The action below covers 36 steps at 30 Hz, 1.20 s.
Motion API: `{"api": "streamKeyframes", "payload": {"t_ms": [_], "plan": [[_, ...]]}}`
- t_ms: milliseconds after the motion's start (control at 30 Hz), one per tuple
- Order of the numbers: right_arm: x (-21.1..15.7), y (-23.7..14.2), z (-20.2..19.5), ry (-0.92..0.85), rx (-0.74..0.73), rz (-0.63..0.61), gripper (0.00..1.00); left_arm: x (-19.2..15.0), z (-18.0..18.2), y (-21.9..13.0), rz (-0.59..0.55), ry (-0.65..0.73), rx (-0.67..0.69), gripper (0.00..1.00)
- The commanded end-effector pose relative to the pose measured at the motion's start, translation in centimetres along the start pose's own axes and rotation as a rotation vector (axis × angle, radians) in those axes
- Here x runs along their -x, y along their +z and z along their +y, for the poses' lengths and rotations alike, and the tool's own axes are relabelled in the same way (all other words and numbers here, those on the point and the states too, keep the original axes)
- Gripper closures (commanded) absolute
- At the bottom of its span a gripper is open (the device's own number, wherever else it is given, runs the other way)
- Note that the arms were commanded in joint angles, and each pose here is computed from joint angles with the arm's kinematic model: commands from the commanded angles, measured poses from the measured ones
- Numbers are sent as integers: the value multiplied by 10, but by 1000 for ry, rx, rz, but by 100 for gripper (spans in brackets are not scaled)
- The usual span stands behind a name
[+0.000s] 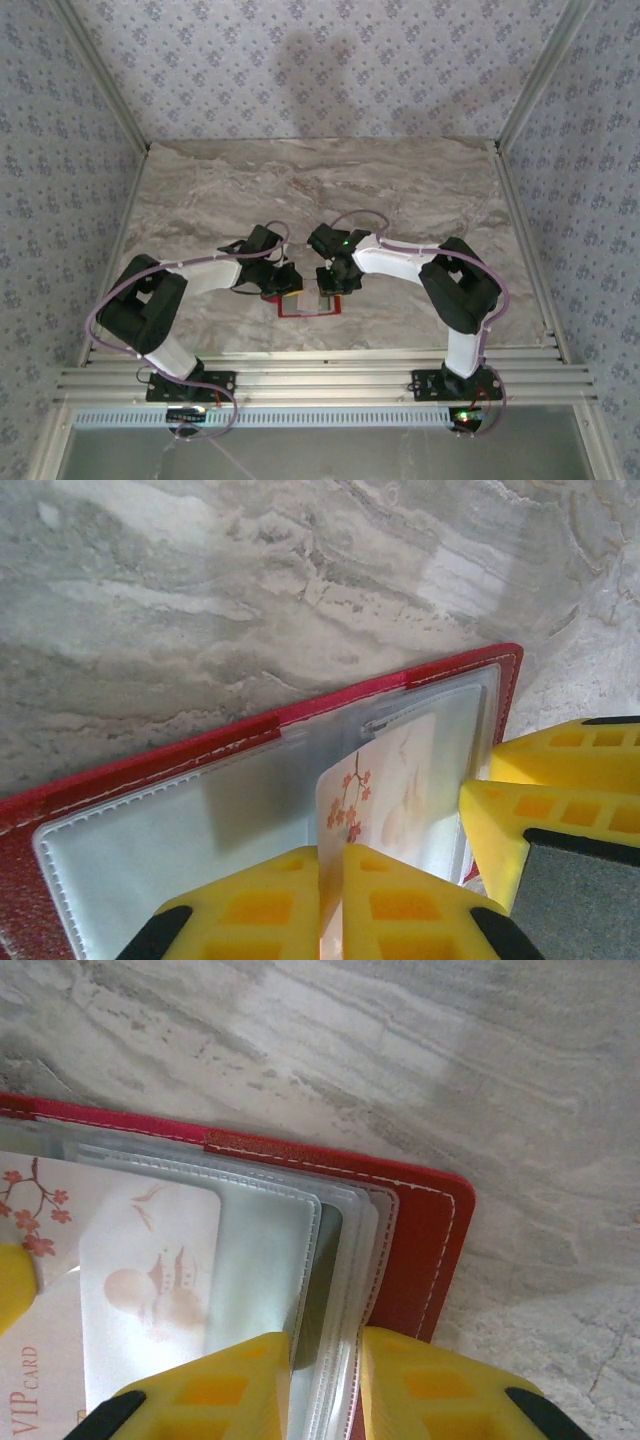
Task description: Take the credit cards out of the card holder
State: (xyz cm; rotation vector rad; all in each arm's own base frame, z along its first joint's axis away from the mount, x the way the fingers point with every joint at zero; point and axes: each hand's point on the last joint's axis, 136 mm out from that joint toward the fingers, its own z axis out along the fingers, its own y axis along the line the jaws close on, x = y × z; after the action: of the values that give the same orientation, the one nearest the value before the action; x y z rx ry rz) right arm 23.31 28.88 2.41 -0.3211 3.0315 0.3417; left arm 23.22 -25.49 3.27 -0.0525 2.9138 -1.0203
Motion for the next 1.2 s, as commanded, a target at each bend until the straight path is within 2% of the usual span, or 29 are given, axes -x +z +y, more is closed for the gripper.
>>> {"api": "streamKeyframes", "payload": {"t_ms": [0,300,633,967,1100,1167], "plan": [[-24,15,-29,17,-121,100,75,-3,12,-5,-1,-3,59,89],[-20,11,-27,17,-116,90,74,-1,11,-22,-22,33,113,94],[-9,-5,-18,14,-68,31,61,4,7,-53,-30,184,219,96],[6,-36,-27,67,13,-69,58,20,-12,-71,17,510,289,100],[9,-45,-40,107,23,-84,58,27,-24,-80,36,762,345,100],[9,-48,-47,124,21,-92,58,35,-29,-87,38,843,383,100]]}}
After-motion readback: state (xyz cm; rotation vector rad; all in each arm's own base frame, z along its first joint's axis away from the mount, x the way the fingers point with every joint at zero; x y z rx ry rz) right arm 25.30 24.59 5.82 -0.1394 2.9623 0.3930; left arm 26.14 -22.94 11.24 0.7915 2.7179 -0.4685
